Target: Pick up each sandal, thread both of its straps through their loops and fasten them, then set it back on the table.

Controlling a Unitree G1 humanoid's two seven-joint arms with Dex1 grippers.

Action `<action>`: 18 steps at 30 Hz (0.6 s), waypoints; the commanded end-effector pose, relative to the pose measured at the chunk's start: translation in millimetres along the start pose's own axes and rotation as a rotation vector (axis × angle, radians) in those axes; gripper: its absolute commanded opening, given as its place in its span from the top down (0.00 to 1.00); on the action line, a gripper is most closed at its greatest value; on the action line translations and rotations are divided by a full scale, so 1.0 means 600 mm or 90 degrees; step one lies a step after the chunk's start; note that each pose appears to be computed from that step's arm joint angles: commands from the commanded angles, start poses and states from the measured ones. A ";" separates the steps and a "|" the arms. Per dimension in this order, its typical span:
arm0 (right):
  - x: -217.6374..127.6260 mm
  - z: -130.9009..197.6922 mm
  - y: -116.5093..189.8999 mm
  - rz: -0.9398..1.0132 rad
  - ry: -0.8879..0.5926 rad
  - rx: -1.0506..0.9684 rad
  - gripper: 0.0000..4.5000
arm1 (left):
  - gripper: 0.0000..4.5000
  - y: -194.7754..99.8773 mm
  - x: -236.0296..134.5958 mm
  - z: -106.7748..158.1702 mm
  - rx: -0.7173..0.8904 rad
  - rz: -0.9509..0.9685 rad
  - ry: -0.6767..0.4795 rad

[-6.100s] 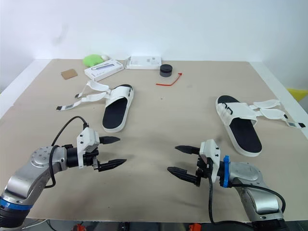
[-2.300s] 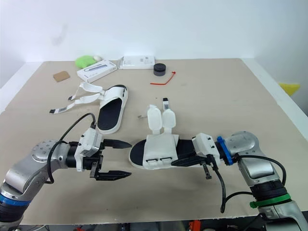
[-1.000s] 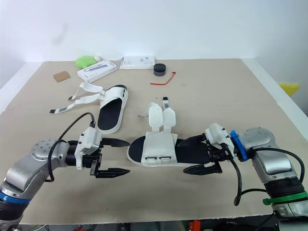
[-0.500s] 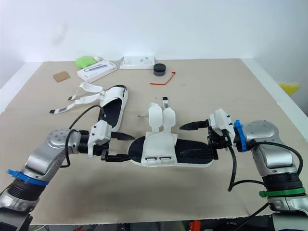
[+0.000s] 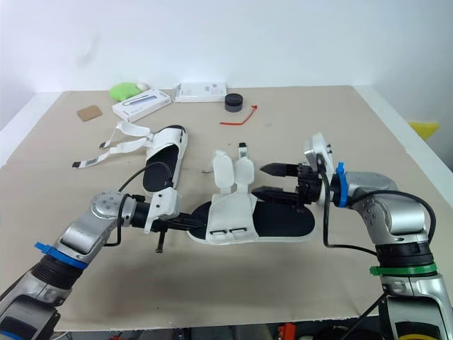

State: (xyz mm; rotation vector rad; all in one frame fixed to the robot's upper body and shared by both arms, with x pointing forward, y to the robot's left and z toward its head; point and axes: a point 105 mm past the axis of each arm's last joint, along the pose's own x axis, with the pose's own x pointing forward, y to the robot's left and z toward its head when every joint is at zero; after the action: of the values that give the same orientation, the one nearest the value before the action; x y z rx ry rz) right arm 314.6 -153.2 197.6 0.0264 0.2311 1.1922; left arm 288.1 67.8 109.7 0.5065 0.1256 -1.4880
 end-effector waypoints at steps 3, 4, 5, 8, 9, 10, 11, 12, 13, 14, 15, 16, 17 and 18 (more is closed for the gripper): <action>0.000 0.007 -0.044 -0.101 0.010 0.119 0.00 | 0.99 0.000 -0.001 0.000 0.015 -0.002 0.007; 0.002 0.006 -0.051 -0.113 0.011 0.164 0.00 | 0.99 0.000 -0.001 0.000 0.015 -0.001 0.007; 0.005 0.003 -0.061 -0.129 0.019 0.208 0.00 | 0.99 0.000 0.000 0.001 0.017 -0.001 0.006; 0.012 -0.005 -0.078 -0.159 0.040 0.284 0.00 | 0.99 0.002 0.001 0.003 0.022 -0.001 0.004; 0.012 -0.006 -0.084 -0.167 0.043 0.300 0.00 | 0.99 0.002 0.001 0.005 0.023 -0.001 0.002; 0.013 -0.009 -0.090 -0.177 0.046 0.313 0.00 | 0.99 0.003 0.002 0.006 0.024 0.000 0.001; 0.014 -0.010 -0.095 -0.182 0.045 0.335 0.00 | 0.99 0.003 0.002 0.007 0.024 0.000 -0.001; 0.016 -0.010 -0.099 -0.184 0.044 0.350 0.00 | 0.99 0.003 0.002 0.008 0.024 0.000 -0.002; 0.019 -0.007 -0.099 -0.176 0.040 0.364 0.00 | 0.99 0.003 0.003 0.008 0.024 0.000 -0.003; 0.024 -0.003 -0.098 -0.163 0.037 0.380 0.00 | 0.99 0.003 0.003 0.008 0.025 0.000 -0.003; 0.027 -0.001 -0.096 -0.154 0.035 0.388 0.00 | 0.99 0.003 0.003 0.008 0.025 0.000 -0.004; 0.035 0.002 -0.094 -0.141 0.039 0.401 0.00 | 0.99 0.002 0.003 0.007 0.026 0.001 -0.004; 0.042 0.003 -0.094 -0.136 0.041 0.412 0.00 | 0.99 0.002 0.002 0.007 0.026 0.001 -0.003; 0.049 0.004 -0.100 -0.141 0.036 0.424 0.00 | 0.99 0.001 0.003 0.007 0.027 0.001 -0.004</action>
State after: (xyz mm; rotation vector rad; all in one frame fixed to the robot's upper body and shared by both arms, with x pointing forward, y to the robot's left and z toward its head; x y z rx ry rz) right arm 374.0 -152.7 171.2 0.5133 0.6975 0.8375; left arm 287.3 63.4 111.2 0.5199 0.1002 -1.5016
